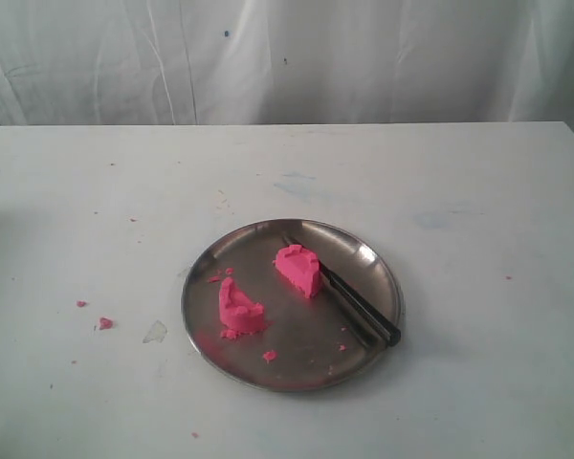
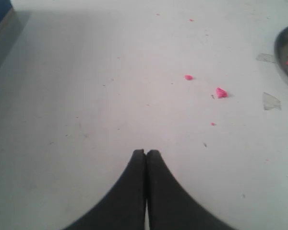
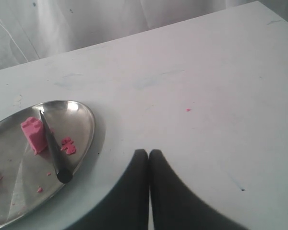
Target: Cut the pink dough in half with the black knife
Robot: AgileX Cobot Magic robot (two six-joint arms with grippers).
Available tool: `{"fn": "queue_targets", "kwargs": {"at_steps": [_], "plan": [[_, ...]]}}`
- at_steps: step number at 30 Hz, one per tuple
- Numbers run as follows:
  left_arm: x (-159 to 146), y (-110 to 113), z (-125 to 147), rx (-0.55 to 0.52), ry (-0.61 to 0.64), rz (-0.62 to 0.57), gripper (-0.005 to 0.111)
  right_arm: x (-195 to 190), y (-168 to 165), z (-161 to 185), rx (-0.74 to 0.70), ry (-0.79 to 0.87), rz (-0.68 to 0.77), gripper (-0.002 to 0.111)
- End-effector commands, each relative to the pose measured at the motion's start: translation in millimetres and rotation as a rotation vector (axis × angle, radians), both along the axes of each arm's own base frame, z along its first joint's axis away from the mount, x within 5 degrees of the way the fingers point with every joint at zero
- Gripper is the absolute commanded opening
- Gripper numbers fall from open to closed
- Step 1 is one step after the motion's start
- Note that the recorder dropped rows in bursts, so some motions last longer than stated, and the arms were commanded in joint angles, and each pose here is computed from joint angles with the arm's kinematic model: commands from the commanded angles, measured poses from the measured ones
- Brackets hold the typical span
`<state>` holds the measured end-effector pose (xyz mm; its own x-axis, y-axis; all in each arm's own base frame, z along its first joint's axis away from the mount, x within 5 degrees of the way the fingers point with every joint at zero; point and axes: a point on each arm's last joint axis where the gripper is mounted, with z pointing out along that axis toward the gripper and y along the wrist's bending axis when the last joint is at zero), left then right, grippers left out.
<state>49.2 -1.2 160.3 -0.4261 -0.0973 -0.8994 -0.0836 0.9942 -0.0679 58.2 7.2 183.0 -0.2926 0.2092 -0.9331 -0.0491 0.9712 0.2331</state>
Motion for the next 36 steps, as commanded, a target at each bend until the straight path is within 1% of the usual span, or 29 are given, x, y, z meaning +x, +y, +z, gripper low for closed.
{"fn": "queue_targets", "kwargs": {"at_steps": [1, 2, 4, 5, 7, 9, 12, 36], "plan": [[-0.8, 2.9, -2.2, 0.004, 0.015, 0.058, 0.000, -0.5, -1.1, -1.0, -0.030, -0.001, -0.006, 0.000], [-0.8, 2.9, -2.0, 0.004, 0.013, 0.058, 0.000, -0.5, -1.7, -1.0, -0.050, -0.003, -0.007, 0.000], [-0.8, 2.7, -2.0, 0.004, 0.013, 0.055, 0.000, 0.6, -9.5, 1.5, -0.354, -0.048, -0.013, 0.000], [-0.8, 2.7, -2.0, 0.004, 0.013, 0.055, 0.000, 0.7, -10.8, 2.0, -0.405, -0.053, -0.014, 0.000], [-0.8, 2.7, -2.0, 0.004, 0.013, 0.055, 0.000, 0.7, -10.4, 1.8, -0.387, -0.052, -0.014, 0.000], [-0.8, 2.7, -2.0, 0.004, 0.013, 0.055, 0.000, 0.1, -9.0, -0.4, -0.330, -0.026, -0.010, 0.000], [-0.8, 2.7, -2.0, 0.004, 0.013, 0.053, 0.000, 0.1, -4.6, 0.2, -0.255, -0.034, 0.017, 0.000], [-0.8, 2.1, -2.0, 0.005, 0.013, 0.043, 0.000, 0.1, -4.8, 0.2, -0.261, -0.035, 0.017, 0.000]]}}
